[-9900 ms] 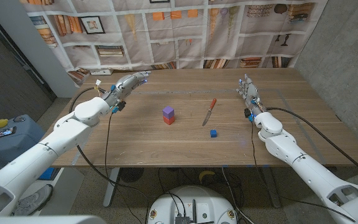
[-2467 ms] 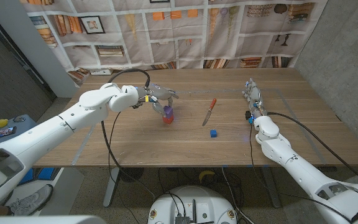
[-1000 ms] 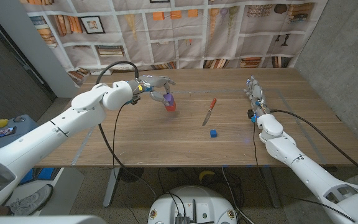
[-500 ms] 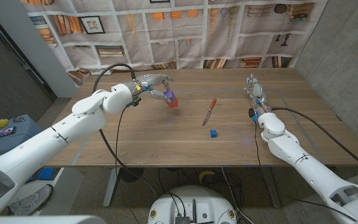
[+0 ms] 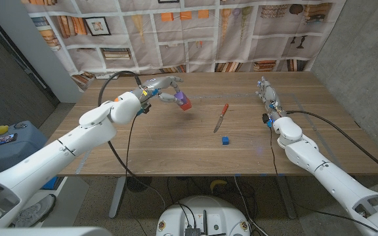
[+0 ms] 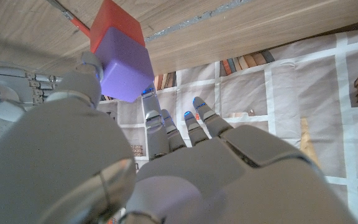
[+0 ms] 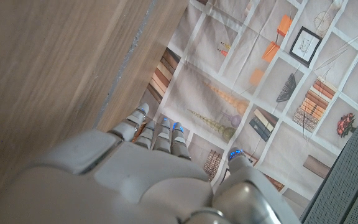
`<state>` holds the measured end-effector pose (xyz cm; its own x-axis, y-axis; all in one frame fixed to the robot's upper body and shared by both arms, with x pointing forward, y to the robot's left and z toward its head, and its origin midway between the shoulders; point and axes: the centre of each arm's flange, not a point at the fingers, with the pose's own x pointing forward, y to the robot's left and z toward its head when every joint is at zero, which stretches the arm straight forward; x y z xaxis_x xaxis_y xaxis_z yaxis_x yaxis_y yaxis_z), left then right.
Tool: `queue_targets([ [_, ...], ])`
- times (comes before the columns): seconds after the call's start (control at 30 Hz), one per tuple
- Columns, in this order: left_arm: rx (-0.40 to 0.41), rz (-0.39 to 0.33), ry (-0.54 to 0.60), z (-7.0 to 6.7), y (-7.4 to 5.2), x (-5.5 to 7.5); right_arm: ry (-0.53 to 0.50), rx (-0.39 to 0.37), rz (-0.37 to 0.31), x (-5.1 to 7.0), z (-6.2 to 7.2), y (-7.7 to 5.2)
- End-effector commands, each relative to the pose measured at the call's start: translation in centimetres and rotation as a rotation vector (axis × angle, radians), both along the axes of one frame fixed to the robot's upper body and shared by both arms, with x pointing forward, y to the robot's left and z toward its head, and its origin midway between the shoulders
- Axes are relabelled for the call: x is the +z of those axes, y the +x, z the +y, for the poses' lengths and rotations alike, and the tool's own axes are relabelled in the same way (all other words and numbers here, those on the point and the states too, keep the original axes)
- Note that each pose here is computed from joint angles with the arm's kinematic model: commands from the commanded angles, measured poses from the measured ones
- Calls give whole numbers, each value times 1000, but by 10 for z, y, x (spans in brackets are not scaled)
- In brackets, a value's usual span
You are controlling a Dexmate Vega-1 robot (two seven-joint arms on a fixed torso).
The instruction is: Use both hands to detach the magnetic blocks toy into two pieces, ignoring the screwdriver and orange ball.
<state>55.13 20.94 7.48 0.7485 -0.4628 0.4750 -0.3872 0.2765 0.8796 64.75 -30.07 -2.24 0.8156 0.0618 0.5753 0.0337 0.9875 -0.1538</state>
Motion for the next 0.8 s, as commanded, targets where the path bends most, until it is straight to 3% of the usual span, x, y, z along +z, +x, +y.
queue_targets([
  [0.03, -51, 11, -137, -4, 2, -3, -48, 14, 1, 4, 0, -2],
  [0.8, -165, -8, -381, -21, 11, -19, -101, 45, 2, 6, 4, -10],
])
